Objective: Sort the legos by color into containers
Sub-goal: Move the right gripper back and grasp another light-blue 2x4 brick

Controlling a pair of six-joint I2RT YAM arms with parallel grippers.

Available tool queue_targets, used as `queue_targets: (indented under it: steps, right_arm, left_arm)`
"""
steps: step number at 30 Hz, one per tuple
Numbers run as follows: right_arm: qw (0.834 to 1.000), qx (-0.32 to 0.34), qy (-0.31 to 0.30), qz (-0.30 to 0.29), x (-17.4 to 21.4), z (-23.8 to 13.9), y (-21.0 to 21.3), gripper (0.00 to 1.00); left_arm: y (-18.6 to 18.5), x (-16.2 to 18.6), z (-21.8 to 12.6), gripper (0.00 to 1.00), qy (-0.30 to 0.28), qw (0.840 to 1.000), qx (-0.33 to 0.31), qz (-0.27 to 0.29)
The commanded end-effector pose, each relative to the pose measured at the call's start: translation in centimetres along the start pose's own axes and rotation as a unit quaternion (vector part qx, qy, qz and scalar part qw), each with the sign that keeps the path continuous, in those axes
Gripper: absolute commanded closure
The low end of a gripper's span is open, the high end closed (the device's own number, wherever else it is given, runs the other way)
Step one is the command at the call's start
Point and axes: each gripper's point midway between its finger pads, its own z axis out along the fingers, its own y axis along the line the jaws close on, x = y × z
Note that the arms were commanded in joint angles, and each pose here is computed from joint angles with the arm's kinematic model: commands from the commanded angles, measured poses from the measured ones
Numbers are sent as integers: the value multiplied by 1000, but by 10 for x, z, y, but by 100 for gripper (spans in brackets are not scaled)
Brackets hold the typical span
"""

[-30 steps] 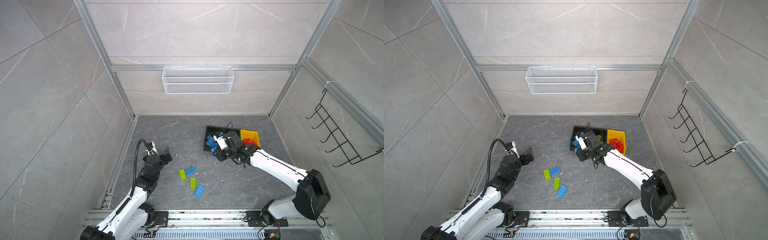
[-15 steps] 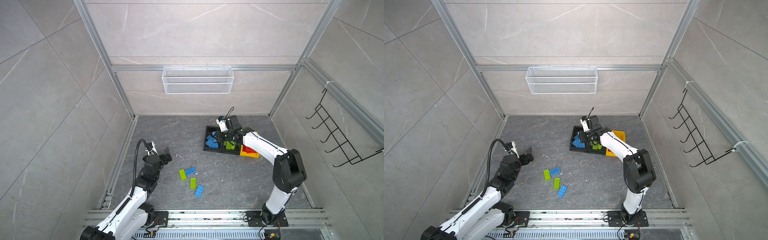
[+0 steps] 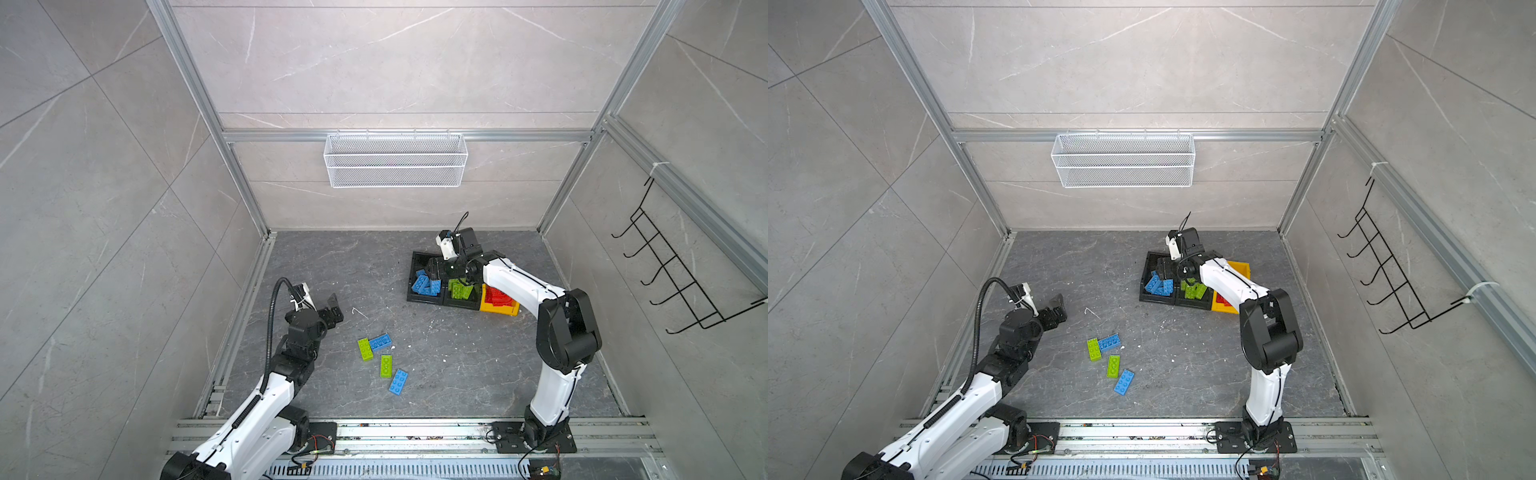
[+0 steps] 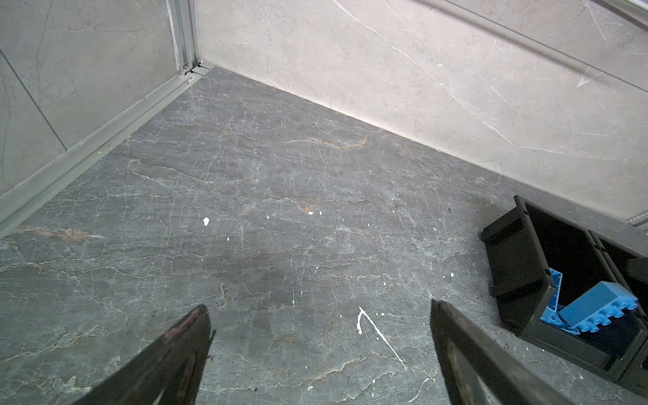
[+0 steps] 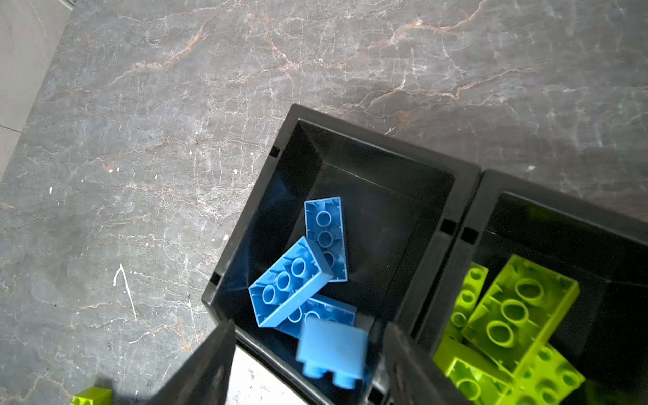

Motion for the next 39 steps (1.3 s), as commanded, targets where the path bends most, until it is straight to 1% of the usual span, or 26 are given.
queue_targets:
  steps: [1, 3, 6, 9, 11, 15, 17, 19, 21, 24, 28, 30, 35, 39]
  right_arm:
    - [999, -13, -33, -20, -11, -40, 19, 30]
    - [999, -9, -37, -29, -4, -56, 26, 29]
    - [999, -2, -34, -41, 18, -76, 39, 29]
    - [998, 10, -17, -59, 53, -93, 60, 28]
    - [998, 19, 2, -59, 81, -99, 76, 28]
    - [998, 2, 54, -40, 143, -102, 110, 27]
    - [998, 0, 65, -26, 166, -102, 121, 27]
    - [997, -16, 75, -10, 190, -97, 139, 27]
    - [995, -26, 94, -13, 211, -91, 156, 27]
    - [991, -17, 131, -32, 240, -81, 174, 26]
    - [988, -21, 151, -33, 263, -69, 185, 25]
    - [986, -18, 162, -37, 272, -65, 190, 25]
    - [982, -8, 182, -55, 287, -54, 198, 25]
    - [978, -4, 199, -58, 297, -46, 198, 25]
  left_arm:
    - [-3, -7, -2, 0, -12, 1000, 9, -9]
    - [-3, -9, -3, 1, -15, 1000, 10, -11]
    - [-3, -9, -4, 1, -16, 1000, 10, -11]
    - [-2, -9, -4, 1, -15, 1000, 9, -12]
    - [-3, -9, -4, 1, -15, 1000, 11, -14]
    - [-1, -8, -3, 1, -15, 1000, 8, -15]
    - [-2, -8, -3, 1, -14, 1000, 10, -17]
    - [-4, -8, -4, 1, -13, 1000, 14, -19]
    - [-3, -7, -3, 1, -13, 1000, 12, -18]
    - [-2, -7, -3, 1, -12, 1000, 9, -16]
    - [-4, -7, -4, 1, -12, 1000, 17, -19]
    - [-1, -8, -4, 1, -15, 1000, 9, -17]
    - [-4, -7, -3, 1, -12, 1000, 15, -18]
    - [0, -7, -1, 0, -11, 1000, 4, -15]
